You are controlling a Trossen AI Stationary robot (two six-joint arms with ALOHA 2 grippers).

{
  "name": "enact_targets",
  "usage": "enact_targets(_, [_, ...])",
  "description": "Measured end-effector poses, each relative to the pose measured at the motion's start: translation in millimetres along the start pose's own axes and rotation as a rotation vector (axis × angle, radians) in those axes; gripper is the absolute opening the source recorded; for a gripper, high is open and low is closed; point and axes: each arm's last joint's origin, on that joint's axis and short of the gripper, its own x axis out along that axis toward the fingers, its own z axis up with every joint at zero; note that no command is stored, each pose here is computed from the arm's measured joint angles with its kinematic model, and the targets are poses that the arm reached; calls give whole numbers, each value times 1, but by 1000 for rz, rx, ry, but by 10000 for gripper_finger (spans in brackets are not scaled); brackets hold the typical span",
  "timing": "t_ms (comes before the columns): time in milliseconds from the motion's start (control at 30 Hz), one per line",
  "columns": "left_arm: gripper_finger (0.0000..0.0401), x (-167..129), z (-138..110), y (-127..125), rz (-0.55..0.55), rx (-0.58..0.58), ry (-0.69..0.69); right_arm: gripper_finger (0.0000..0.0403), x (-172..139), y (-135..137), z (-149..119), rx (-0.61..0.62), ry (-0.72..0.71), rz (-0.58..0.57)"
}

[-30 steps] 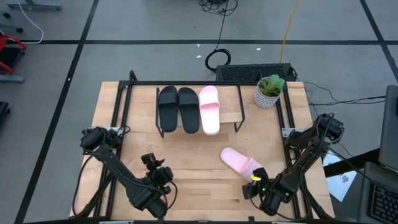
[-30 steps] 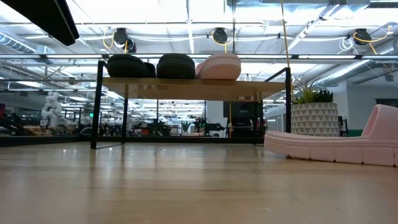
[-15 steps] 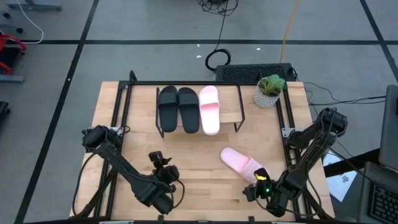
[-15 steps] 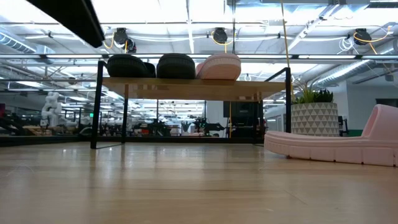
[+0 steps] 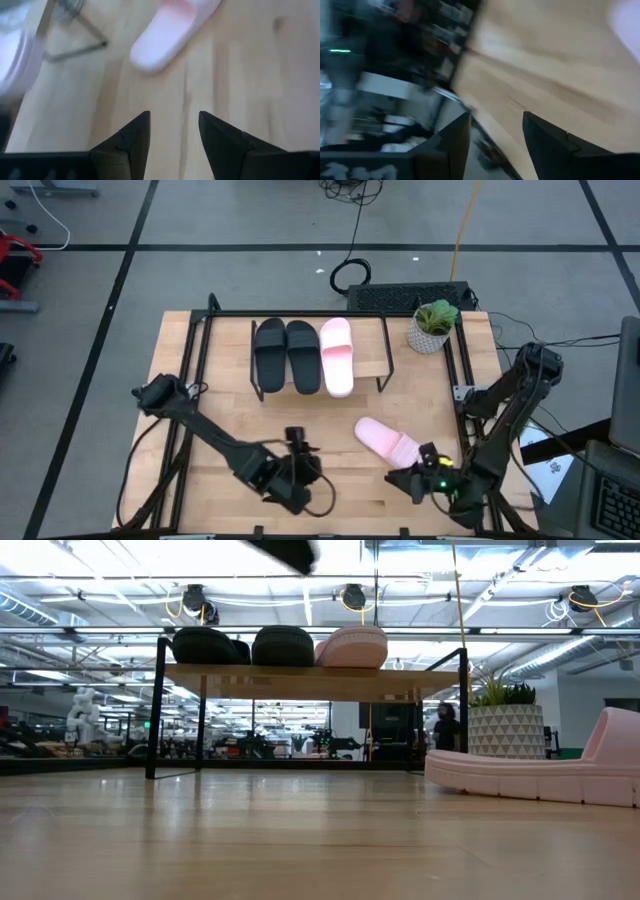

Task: Pick and place slides into the shelf
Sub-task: Put the pink slipper onto the shelf

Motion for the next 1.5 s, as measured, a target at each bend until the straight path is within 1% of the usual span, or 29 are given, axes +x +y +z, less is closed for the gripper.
enact_targets(133, [172, 16, 24, 15, -87, 9, -117, 171, -9, 25, 11, -126, -117, 137])
enact_targets(233, [172, 25, 36, 26, -182, 9, -172, 171, -18, 44, 21, -219, -194, 211])
enact_targets(367, [172, 32, 42, 36, -268, 19, -194, 171, -29, 65, 33, -344, -275, 276])
enact_targets(433, [172, 34, 44, 39, -315, 31, -205, 171, -34, 72, 40, -386, -306, 302])
enact_targets(533, [172, 39, 49, 38, -401, 30, -258, 171, -41, 80, 48, -452, -347, 320])
enact_targets(600, [172, 45, 49, 34, -427, 44, -267, 171, -44, 83, 52, -482, -364, 326])
enact_targets(667, [172, 54, 50, 28, -430, 34, -299, 171, -47, 85, 57, -499, -376, 329])
enact_targets(733, [172, 64, 48, 24, -426, 35, -298, 171, -49, 86, 59, -522, -384, 327])
enact_targets(900, [172, 90, 50, 19, -402, -9, -362, 171, -53, 88, 66, -558, -416, 304])
enact_targets(1067, [172, 105, 53, 18, -381, -64, -422, 171, -57, 89, 72, -582, -438, 283])
enact_targets(1167, [172, 114, 50, 13, -374, -72, -430, 171, -59, 90, 75, -590, -443, 283])
enact_targets(1233, [172, 119, 45, 12, -353, -66, -403, 171, -60, 90, 76, -597, -445, 282])
enact_targets(1433, [172, 132, 43, 6, -337, -86, -424, 171, -59, 90, 79, -602, -456, 269])
enact_targets(1500, [172, 137, 39, 5, -325, -82, -403, 171, -59, 90, 79, -599, -461, 260])
